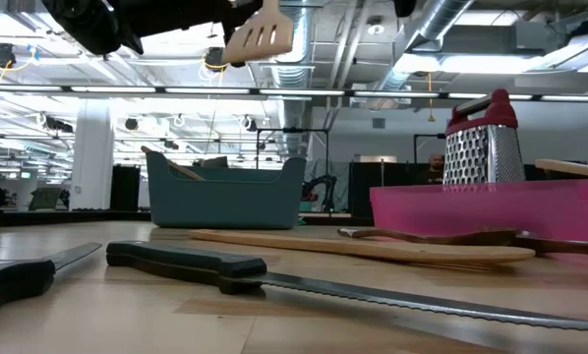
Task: Pick & Place Kitchen Items
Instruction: Put the wooden slotted spatula into the yellow bin
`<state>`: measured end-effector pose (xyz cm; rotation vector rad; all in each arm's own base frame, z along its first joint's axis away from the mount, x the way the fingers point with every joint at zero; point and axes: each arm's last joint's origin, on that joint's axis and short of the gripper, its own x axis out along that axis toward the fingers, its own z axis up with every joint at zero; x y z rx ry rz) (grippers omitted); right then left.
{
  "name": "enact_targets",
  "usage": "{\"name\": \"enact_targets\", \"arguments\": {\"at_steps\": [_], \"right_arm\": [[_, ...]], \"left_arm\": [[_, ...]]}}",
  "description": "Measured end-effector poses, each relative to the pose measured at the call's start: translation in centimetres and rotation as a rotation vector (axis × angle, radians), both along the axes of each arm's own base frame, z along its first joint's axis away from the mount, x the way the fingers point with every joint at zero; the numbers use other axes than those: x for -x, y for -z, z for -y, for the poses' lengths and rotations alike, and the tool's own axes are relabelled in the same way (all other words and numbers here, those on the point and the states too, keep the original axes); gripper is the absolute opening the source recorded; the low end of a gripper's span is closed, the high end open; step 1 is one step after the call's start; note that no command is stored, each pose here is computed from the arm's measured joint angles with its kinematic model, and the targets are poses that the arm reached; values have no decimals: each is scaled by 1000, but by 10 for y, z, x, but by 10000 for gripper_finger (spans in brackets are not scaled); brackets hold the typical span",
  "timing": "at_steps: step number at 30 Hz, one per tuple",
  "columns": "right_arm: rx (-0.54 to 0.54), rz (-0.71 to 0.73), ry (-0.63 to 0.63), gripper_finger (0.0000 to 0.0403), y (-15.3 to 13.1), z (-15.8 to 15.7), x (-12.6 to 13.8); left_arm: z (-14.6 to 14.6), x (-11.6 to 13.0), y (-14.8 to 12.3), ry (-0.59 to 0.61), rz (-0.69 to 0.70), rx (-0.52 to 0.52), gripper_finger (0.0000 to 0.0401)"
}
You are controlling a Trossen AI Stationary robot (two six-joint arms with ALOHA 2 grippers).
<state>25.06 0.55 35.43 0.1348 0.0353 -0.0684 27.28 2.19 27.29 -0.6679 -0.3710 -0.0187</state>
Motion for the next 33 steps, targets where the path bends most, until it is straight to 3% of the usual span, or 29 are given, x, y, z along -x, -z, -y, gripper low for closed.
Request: {"name": "enact_targets", "arguments": {"at_steps": [6,14,19,25,33], "right_arm": [[64,93,-22,192,9,0,-2],[85,54,-3,193,17,4,-9],[107,45,-1,215,18,5,-11],[112,49,-2,246,18,5,-10],[110,50,-20,249,18,0,-10]], "left_arm": [[0,-1,3,-41,-41,-102,21],[1,-3,9,-125,-137,-381,21],[8,-4,8,-153,-153,-550,21],[21,-10,-3,-216,-155,-891,21],[43,-19,-27,-307,-164,-1253,21]]}}
